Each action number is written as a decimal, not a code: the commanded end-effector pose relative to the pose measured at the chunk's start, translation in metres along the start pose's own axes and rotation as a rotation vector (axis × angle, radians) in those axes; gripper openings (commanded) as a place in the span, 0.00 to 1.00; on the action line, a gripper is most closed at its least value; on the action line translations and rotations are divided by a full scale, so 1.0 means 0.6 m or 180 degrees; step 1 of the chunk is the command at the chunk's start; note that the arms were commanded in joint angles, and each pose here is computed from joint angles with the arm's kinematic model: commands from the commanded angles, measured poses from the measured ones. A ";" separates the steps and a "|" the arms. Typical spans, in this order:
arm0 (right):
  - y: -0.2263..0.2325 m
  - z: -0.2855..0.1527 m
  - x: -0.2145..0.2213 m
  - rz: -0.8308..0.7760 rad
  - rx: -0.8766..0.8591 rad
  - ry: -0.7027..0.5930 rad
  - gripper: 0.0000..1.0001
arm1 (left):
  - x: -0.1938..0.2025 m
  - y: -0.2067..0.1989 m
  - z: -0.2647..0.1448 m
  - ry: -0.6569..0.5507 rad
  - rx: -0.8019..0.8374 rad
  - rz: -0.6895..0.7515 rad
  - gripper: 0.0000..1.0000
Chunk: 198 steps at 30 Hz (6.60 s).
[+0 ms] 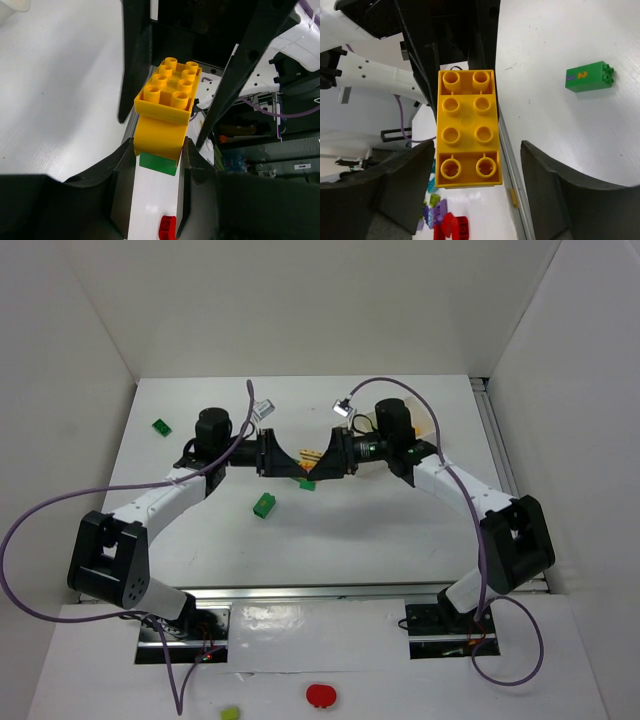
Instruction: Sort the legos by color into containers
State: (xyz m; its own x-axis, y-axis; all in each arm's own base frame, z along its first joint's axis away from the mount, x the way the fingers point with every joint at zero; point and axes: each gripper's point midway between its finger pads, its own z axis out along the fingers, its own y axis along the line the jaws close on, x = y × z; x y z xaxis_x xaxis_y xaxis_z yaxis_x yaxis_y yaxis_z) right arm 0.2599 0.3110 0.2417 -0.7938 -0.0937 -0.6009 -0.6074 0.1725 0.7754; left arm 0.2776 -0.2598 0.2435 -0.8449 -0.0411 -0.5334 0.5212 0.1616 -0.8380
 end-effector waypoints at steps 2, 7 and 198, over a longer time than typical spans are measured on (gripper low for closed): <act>0.021 0.005 -0.038 -0.0286 -0.0033 -0.0122 0.87 | -0.010 -0.015 -0.011 0.0001 0.0127 0.0190 0.00; 0.012 -0.005 -0.066 -0.0287 0.0044 -0.0271 0.92 | -0.002 -0.014 -0.012 0.0051 0.0166 0.0221 0.00; -0.042 0.034 -0.127 0.0250 -0.0129 -0.1077 0.76 | -0.137 0.062 -0.035 -0.1061 -0.0688 -0.0634 0.00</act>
State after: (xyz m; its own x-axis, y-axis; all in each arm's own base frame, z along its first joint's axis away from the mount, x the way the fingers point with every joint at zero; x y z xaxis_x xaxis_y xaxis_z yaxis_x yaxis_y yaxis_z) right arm 0.3225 0.3338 0.2420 -0.8431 0.2130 -0.4938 -0.4742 0.1387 0.8694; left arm 0.3720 -0.2300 0.2436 -0.8313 -0.4067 -0.3788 0.2414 0.3497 -0.9052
